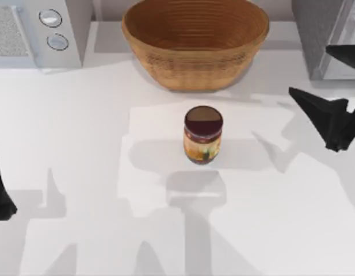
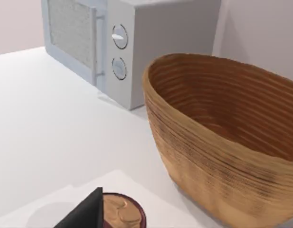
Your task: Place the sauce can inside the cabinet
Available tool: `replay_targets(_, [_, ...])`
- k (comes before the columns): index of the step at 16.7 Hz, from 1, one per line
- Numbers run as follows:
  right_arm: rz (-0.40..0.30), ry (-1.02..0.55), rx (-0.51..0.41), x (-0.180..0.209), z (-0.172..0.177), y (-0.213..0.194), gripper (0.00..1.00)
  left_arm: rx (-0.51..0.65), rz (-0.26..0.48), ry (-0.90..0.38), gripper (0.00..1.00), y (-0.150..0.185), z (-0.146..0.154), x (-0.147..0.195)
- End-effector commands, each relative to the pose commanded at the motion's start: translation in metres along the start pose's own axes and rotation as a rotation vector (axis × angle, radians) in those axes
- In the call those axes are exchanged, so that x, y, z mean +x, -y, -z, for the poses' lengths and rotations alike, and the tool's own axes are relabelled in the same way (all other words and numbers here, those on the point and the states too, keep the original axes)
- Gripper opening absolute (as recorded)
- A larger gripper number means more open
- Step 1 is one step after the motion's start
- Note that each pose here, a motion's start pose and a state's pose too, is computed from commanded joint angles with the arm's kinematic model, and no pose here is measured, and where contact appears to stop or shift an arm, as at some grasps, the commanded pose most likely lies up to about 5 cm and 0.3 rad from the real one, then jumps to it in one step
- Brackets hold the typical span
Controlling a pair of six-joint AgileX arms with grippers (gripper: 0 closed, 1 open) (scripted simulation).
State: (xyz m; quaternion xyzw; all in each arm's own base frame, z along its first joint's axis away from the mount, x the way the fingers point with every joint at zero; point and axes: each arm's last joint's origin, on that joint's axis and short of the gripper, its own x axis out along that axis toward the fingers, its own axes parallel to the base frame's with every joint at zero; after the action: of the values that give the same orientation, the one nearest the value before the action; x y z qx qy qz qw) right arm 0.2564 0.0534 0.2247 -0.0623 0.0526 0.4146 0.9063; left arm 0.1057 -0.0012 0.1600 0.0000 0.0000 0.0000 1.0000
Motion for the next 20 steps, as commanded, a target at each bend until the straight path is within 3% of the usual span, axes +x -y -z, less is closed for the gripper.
replay_targets(6, [-0.392,0.005,-0.024,0.1,0.069,0.042,1.0,0.0,0.0,0.0,1.0,0.0,0.0,0.0])
replay_targets(11, [-0.617,0.044,-0.021,0.148,0.148,0.052,1.0,0.0,0.0,0.0,1.0,0.0,0.0,0.0])
replay_targets(15, [-0.695,0.069,-0.02,0.161,0.18,0.052,1.0,0.0,0.0,0.0,1.0,0.0,0.0,0.0])
replay_targets(20, [-0.7,0.07,-0.02,0.162,0.182,0.052,1.0,0.0,0.0,0.0,1.0,0.0,0.0,0.0])
